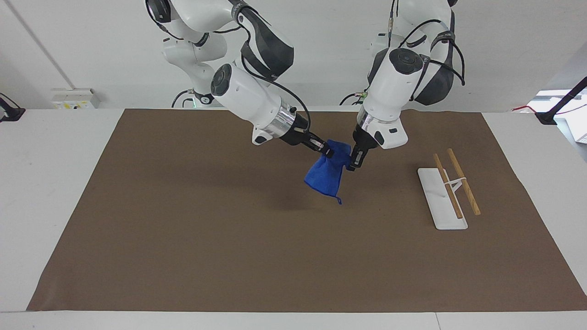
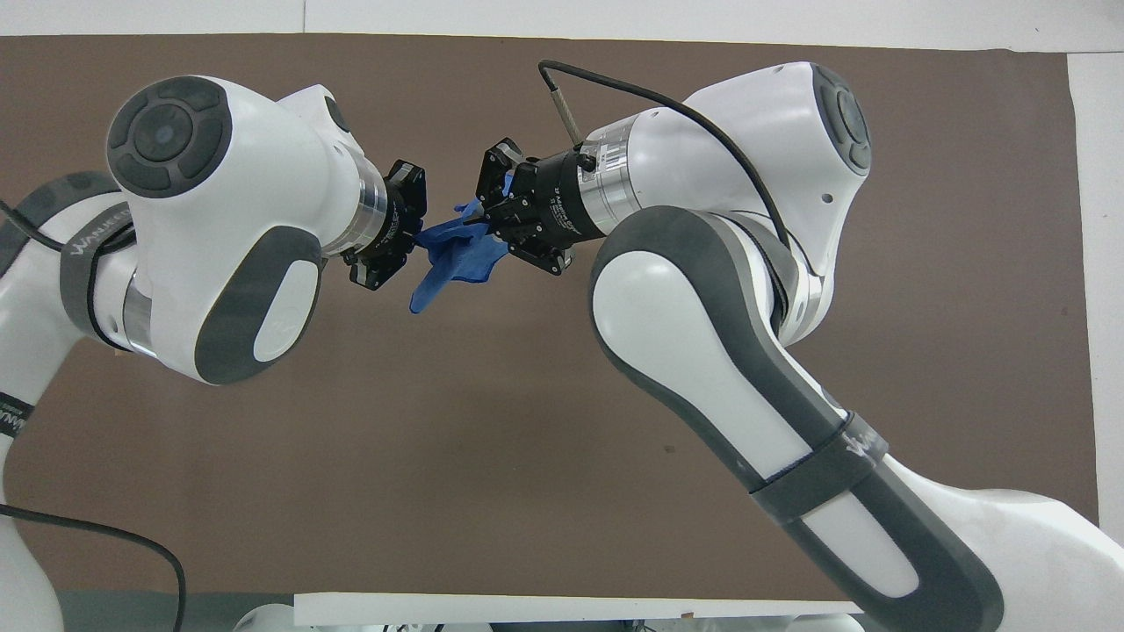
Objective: Right arm passes towel to left arm to hang
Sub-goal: 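Grasp the towel with the left gripper and open the right gripper, then carry the towel with the left gripper while the right gripper withdraws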
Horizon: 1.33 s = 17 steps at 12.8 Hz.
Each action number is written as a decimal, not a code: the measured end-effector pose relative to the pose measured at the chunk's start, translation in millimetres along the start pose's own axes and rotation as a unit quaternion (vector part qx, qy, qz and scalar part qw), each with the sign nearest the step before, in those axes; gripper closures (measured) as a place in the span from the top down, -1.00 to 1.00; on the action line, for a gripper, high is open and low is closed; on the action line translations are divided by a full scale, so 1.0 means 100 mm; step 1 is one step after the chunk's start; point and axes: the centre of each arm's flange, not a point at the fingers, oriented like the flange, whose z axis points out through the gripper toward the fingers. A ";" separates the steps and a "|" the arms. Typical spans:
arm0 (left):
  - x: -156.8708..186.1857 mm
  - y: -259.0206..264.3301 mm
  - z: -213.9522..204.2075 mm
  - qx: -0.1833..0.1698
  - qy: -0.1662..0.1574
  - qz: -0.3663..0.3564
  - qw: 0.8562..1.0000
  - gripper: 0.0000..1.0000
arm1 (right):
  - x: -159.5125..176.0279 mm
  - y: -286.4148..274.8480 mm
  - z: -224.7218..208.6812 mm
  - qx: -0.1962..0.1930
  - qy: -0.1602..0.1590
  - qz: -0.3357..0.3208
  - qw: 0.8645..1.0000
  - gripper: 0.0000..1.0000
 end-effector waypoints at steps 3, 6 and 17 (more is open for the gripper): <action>0.00 0.01 -0.01 -0.002 0.000 0.000 1.000 -0.96 | 0.00 0.00 0.00 0.000 0.000 0.000 1.000 -0.56; 0.00 0.10 -0.22 -0.025 0.000 0.000 1.000 -0.96 | 0.05 0.01 -0.02 -0.008 0.018 -0.040 0.999 0.18; 1.96 -0.09 -0.92 -0.025 0.017 0.186 0.982 -0.96 | 1.98 0.83 -1.84 -0.333 0.217 -0.355 0.846 1.00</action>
